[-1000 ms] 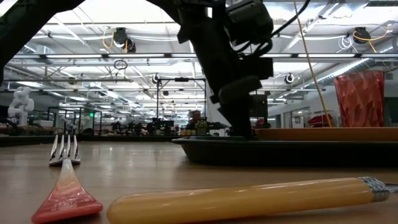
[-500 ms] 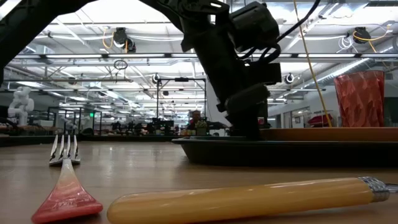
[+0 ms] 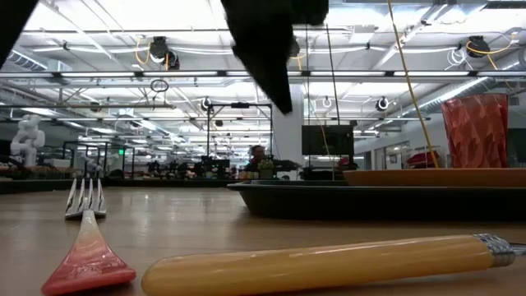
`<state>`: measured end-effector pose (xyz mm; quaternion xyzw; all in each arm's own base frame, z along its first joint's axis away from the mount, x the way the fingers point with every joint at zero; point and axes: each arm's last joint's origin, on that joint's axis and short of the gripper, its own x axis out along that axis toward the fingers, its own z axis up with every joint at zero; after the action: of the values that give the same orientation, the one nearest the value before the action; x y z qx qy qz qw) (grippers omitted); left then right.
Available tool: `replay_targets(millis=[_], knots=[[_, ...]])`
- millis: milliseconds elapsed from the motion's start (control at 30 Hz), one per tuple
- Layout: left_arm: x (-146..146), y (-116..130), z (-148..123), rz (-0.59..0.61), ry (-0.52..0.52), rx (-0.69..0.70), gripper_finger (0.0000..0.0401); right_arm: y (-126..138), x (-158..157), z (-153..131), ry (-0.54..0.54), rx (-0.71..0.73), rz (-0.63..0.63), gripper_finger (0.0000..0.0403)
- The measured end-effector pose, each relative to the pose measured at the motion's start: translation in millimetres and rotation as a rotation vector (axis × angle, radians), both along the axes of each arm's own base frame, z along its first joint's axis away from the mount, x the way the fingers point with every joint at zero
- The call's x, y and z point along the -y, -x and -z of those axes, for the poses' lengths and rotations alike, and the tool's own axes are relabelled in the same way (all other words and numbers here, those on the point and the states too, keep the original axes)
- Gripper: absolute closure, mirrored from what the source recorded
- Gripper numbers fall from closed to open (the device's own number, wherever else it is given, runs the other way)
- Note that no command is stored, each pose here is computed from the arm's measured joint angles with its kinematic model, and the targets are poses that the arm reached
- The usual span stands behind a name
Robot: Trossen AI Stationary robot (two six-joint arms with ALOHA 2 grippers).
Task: Pick and place plate/cup/fork/spoon on tray
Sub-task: Put the orange fork on the black serving tray to left of the orange plate
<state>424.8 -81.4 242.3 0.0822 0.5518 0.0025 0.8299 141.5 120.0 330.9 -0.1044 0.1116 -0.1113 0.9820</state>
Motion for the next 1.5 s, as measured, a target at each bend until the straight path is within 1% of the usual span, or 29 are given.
replay_targets(millis=[133, 200, 267, 367, 467, 533, 600, 700, 867, 933, 1000, 1067, 1100, 1200, 1267, 1333, 1467, 1500], knots=[[54, 20, -22, 0.129, -0.016, 0.083, 0.0348, 0, 0, 3, -0.042, 0.004, -0.001, 0.0273], [80, 27, -25, 0.181, -0.011, 0.122, 0.0348, 0, 0, 4, -0.068, 0.008, 0.007, 0.0273], [102, 35, -24, 0.209, 0.0, 0.134, 0.0348, -1, -2, 5, -0.091, 0.012, 0.014, 0.0273], [127, 45, -22, 0.173, 0.034, 0.155, 0.0348, -5, -6, 9, -0.098, 0.0, 0.021, 0.0273], [149, 54, -16, 0.111, 0.018, 0.191, 0.0348, -10, -11, 15, -0.094, -0.016, 0.027, 0.0273], [162, 52, -13, 0.083, 0.032, 0.261, 0.0348, -14, -14, 19, -0.083, -0.026, 0.035, 0.0273], [176, 52, -8, 0.091, 0.049, 0.301, 0.0348, -19, -17, 21, -0.088, -0.024, 0.04, 0.0273], [194, 43, 8, 0.1, 0.108, 0.374, 0.0342, -25, -21, 23, -0.122, -0.012, 0.033, 0.0273], [212, 37, 33, 0.066, 0.165, 0.402, 0.0306, -34, -32, 27, -0.172, -0.021, -0.039, 0.0273], [217, 34, 42, 0.032, 0.197, 0.42, 0.0289, -37, -35, 30, -0.176, -0.025, -0.04, 0.0273], [219, 35, 48, 0.007, 0.194, 0.41, 0.0276, -40, -38, 33, -0.175, -0.029, -0.043, 0.0273], [220, 35, 51, -0.04, 0.216, 0.41, 0.0268, -42, -42, 35, -0.18, -0.037, -0.061, 0.0273], [220, 36, 53, -0.068, 0.211, 0.401, 0.0265, -43, -43, 36, -0.186, -0.04, -0.07, 0.0273], [222, 43, 56, -0.138, 0.225, 0.367, 0.0264, -45, -46, 39, -0.215, -0.044, -0.078, 0.0273], [224, 53, 55, -0.184, 0.221, 0.33, 0.0265, -47, -47, 41, -0.229, -0.047, -0.073, 0.0273], [225, 62, 57, -0.256, 0.22, 0.292, 0.0267, -46, -48, 42, -0.246, -0.048, -0.076, 0.0273], [223, 83, 65, -0.437, 0.15, 0.207, 0.0269, -46, -49, 42, -0.29, -0.053, -0.093, 0.0273], [223, 88, 66, -0.467, 0.133, 0.191, 0.0269, -46, -49, 42, -0.291, -0.053, -0.094, 0.0273]])
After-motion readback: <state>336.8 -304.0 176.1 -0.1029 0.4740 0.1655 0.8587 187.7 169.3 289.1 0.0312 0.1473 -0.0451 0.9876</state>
